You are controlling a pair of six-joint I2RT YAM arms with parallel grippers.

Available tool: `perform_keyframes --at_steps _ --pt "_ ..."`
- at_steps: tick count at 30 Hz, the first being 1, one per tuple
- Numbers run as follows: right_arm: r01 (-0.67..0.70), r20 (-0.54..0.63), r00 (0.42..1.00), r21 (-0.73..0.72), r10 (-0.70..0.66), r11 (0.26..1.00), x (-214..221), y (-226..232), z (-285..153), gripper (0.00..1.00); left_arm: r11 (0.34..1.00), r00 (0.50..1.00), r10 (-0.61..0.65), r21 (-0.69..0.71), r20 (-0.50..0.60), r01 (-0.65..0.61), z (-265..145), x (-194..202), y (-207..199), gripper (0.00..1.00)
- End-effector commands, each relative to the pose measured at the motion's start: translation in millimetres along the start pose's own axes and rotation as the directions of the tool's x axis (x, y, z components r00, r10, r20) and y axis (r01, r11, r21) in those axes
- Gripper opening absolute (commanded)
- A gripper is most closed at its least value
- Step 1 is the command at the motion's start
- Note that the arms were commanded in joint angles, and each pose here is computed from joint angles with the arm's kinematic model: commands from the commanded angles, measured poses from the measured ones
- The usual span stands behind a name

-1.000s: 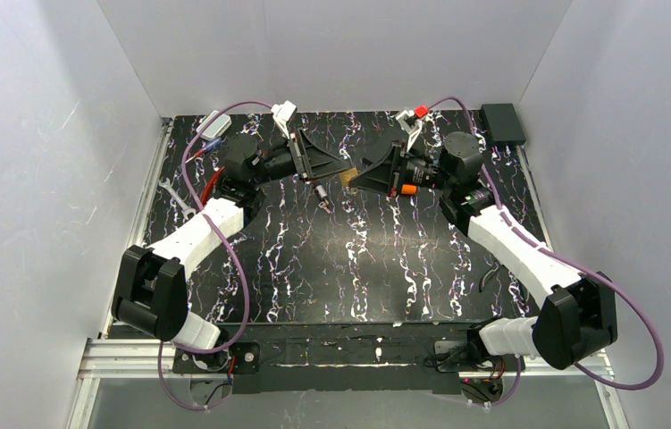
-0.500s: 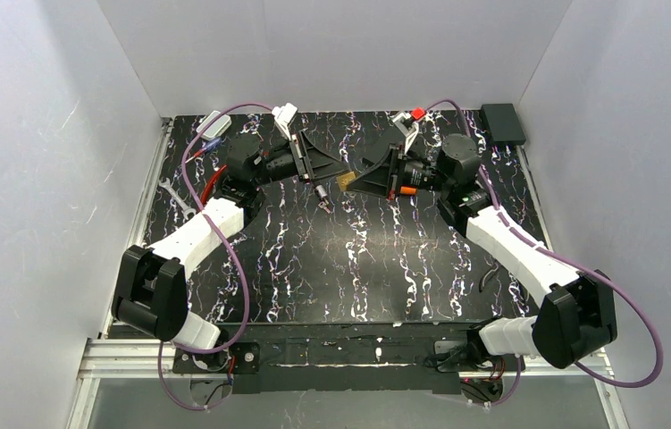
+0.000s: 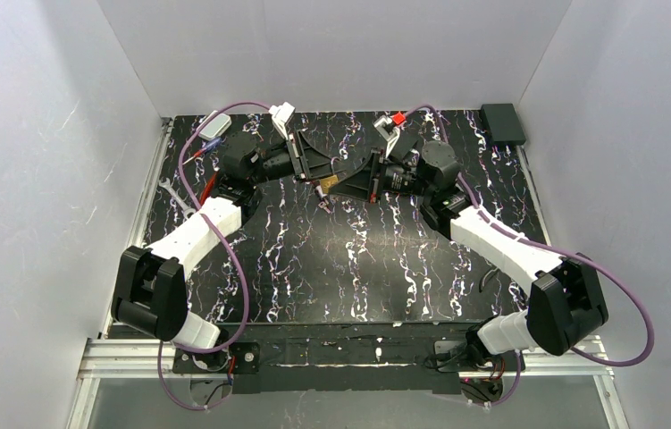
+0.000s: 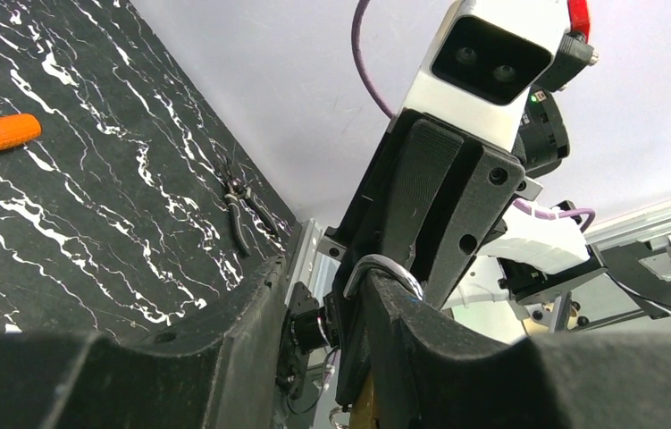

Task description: Unlock with the key

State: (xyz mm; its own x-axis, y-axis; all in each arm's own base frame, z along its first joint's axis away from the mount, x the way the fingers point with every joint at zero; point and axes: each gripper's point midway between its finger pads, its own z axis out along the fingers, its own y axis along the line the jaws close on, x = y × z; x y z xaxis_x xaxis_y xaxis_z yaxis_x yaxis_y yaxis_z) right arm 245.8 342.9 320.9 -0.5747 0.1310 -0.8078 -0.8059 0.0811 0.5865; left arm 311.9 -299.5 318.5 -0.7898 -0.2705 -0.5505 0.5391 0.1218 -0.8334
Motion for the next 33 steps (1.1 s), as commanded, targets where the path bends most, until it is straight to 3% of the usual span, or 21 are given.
perform_keyframes --at_steps 1,5,14,25,33 --pt "0.081 0.051 0.996 -0.019 -0.08 0.997 -11.7 15.8 4.4 0.01 0.997 0.997 0.07 0.036 0.025 -0.071 1.9 -10.8 -23.0 0.36" --pt "0.099 0.103 0.989 0.064 -0.105 0.993 -31.9 4.8 -4.7 0.01 0.996 0.997 0.073 0.042 0.014 -0.074 1.8 -9.4 -24.1 0.41" --pt "0.076 0.149 0.985 0.092 -0.089 0.993 -51.5 -1.8 -14.0 0.01 0.996 0.997 0.075 0.048 0.004 -0.075 1.5 -8.4 -26.6 0.6" --pt "0.04 0.227 0.971 0.18 -0.081 0.983 -74.8 -19.0 -45.0 0.01 0.998 0.998 0.062 0.032 -0.004 -0.062 2.8 -7.1 -20.5 0.59" --pt "0.0 0.224 0.972 0.302 -0.07 0.953 -68.0 -45.8 -74.2 0.01 0.997 0.997 0.079 0.004 0.008 -0.079 1.0 -8.0 -16.3 0.6"
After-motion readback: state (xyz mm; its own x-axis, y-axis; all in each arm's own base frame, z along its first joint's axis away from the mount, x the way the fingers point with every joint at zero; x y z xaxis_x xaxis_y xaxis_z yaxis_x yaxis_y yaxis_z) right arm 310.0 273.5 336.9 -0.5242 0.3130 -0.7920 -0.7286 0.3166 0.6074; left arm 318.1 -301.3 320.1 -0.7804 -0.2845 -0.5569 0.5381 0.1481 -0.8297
